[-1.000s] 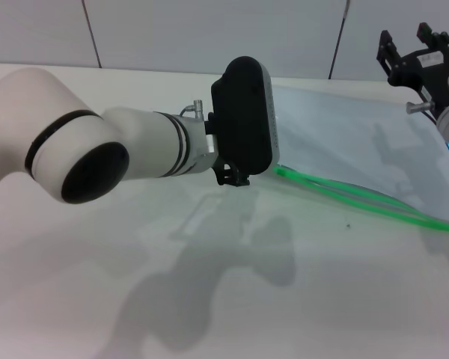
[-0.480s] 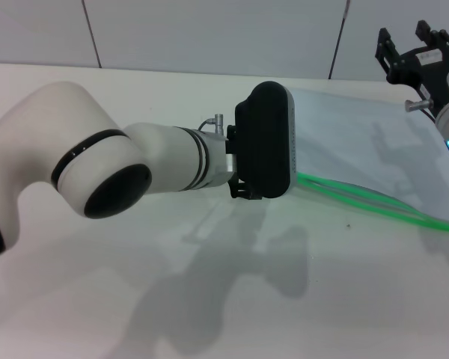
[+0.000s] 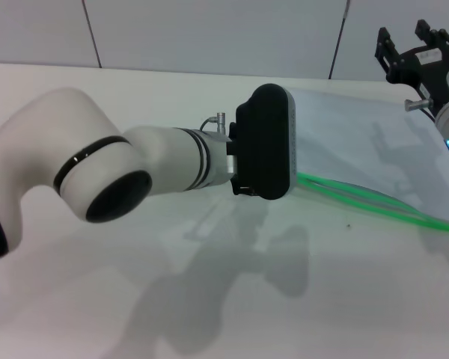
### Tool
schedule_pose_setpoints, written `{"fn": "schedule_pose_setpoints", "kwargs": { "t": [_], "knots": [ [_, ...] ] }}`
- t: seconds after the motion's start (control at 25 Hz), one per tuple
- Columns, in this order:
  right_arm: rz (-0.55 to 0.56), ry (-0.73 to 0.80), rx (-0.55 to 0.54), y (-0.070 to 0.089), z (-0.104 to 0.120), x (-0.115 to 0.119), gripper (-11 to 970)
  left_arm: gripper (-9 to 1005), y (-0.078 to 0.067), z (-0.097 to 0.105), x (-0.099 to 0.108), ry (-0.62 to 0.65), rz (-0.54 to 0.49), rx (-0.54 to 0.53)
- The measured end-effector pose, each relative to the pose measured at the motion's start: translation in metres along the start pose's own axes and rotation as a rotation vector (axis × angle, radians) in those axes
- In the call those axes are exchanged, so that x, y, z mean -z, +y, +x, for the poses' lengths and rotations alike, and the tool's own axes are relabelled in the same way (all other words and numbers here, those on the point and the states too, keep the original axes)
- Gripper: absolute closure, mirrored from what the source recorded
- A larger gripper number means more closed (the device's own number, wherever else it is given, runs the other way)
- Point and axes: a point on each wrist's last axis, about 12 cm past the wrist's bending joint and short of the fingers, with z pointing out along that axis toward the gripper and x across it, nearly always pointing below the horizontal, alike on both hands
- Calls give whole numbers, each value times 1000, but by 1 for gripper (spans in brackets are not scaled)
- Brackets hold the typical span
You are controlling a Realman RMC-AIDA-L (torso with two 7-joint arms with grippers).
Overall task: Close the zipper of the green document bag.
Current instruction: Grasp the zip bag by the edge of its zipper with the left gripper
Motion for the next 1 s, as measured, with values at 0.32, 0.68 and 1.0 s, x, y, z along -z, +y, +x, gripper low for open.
{"fn": "schedule_pose_setpoints", "kwargs": {
  "t": [0.32, 0.68, 1.0],
  "knots": [
    [-2, 8, 0, 1, 0, -1, 340, 284, -5, 1, -7, -42, -33, -27],
    [-4, 10, 1, 1, 0, -1, 341, 291, -5, 15, -14, -70, -94, -20],
    [-5, 9, -6, 1, 0, -2, 341, 297, -10, 16, -18, -107, -121, -46]
  ]
}}
